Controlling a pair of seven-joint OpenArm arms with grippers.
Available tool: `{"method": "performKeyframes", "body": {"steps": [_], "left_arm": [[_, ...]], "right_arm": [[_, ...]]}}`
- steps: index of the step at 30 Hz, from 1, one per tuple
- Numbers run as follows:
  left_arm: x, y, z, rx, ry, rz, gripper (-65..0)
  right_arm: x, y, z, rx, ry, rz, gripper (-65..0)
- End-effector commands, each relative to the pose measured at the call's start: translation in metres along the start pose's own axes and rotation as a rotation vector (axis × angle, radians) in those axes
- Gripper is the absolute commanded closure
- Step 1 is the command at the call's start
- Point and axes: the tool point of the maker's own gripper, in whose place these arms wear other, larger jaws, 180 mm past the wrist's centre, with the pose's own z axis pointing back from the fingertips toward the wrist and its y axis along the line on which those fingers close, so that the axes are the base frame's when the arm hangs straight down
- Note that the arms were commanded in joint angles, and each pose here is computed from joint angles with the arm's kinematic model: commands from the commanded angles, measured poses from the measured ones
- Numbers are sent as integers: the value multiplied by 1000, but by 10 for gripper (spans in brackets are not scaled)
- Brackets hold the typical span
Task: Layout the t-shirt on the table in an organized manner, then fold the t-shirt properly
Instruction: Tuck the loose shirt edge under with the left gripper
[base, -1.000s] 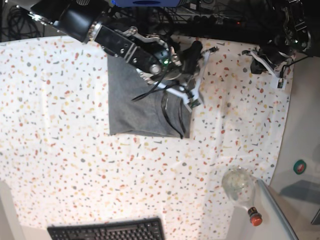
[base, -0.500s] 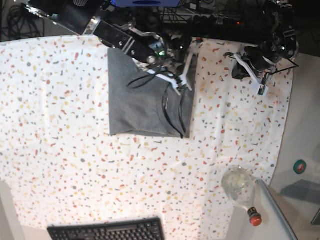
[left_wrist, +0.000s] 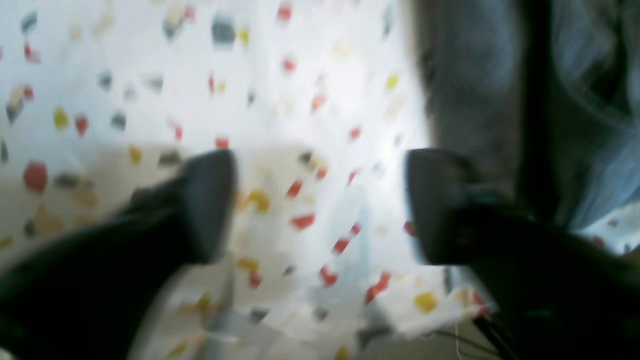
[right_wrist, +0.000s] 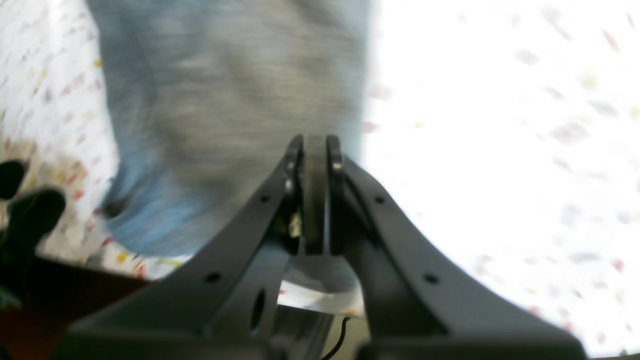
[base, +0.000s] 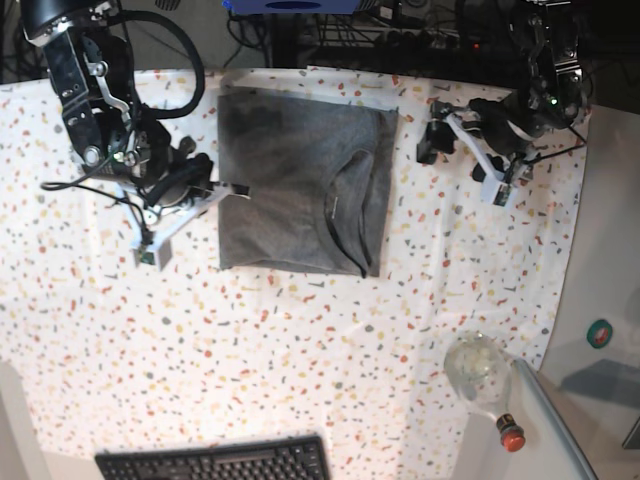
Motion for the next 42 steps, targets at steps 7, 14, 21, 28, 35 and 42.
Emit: {"method": "performKeyframes", "body": {"steps": [7, 14, 21, 28, 35, 42], "left_arm": [[50, -82, -19, -225, -105, -121, -650], [83, -95, -22, -425, -224, 157, -650], [70, -107, -33, -459, -168, 167, -650], [53, -92, -35, -429, -123, 173, -650], [51, -71, -21, -255, -100, 77, -650], [49, -62, -24, -194, -89, 127, -650]], "right_arm": [[-28, -37, 8, -69, 38, -78, 0], [-47, -101, 23, -213, 21, -60, 0], [-33, -155, 45, -337, -116, -120, 0], [-14, -155, 58, -209, -276, -40, 0], [-10, -116, 60, -10, -366, -2, 0], [-11, -120, 60, -20, -363, -9, 0]]}}
